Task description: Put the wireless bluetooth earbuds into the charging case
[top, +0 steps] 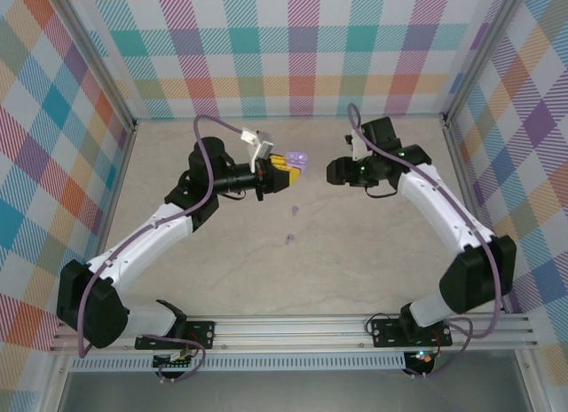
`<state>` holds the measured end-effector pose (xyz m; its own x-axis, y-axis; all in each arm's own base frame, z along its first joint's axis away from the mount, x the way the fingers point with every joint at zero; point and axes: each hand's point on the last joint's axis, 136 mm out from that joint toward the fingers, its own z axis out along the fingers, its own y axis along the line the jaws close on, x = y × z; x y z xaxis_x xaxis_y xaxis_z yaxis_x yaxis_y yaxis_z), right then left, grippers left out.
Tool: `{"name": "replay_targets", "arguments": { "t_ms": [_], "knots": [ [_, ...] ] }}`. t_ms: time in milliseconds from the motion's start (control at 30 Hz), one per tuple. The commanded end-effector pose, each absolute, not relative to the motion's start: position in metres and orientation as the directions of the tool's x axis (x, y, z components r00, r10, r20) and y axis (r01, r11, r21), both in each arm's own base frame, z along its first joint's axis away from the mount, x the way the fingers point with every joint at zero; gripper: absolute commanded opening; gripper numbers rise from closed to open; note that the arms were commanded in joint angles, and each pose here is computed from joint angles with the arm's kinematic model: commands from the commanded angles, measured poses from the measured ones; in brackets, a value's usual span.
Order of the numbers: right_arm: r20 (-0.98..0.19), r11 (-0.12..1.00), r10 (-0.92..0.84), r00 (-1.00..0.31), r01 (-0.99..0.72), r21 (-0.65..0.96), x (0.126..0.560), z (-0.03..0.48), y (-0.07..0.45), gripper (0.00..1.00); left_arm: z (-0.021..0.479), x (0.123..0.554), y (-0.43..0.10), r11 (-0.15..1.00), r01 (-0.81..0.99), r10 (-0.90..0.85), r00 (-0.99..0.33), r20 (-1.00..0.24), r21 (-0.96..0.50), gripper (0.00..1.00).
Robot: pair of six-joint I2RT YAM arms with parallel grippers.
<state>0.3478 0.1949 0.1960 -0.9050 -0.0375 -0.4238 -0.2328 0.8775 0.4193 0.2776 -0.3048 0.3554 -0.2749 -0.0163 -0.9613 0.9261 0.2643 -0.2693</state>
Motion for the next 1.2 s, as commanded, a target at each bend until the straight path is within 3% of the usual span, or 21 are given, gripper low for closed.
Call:
{"name": "replay_targets", "arguments": {
  "t_ms": [0,433,1167],
  "knots": [
    [-0.328,0.829,-0.060,-0.943,-0.230,0.509,0.344,0.172,0.220,0.57,0.367,0.264,-0.295,0.256,0.929,-0.032,-0.270,-0.962,-0.269,0.06],
    [-0.108,0.874,-0.127,-0.986,-0.163,0.459,0.348,0.077,0.281,0.46,0.357,0.250,-0.279,0.310,0.900,-0.028,-0.312,-0.950,-0.305,0.06],
    [-0.064,0.986,-0.092,-0.994,-0.100,0.134,0.360,0.030,0.294,0.37,0.349,0.247,-0.280,0.299,0.896,-0.009,-0.340,-0.940,-0.327,0.05]
  ]
}}
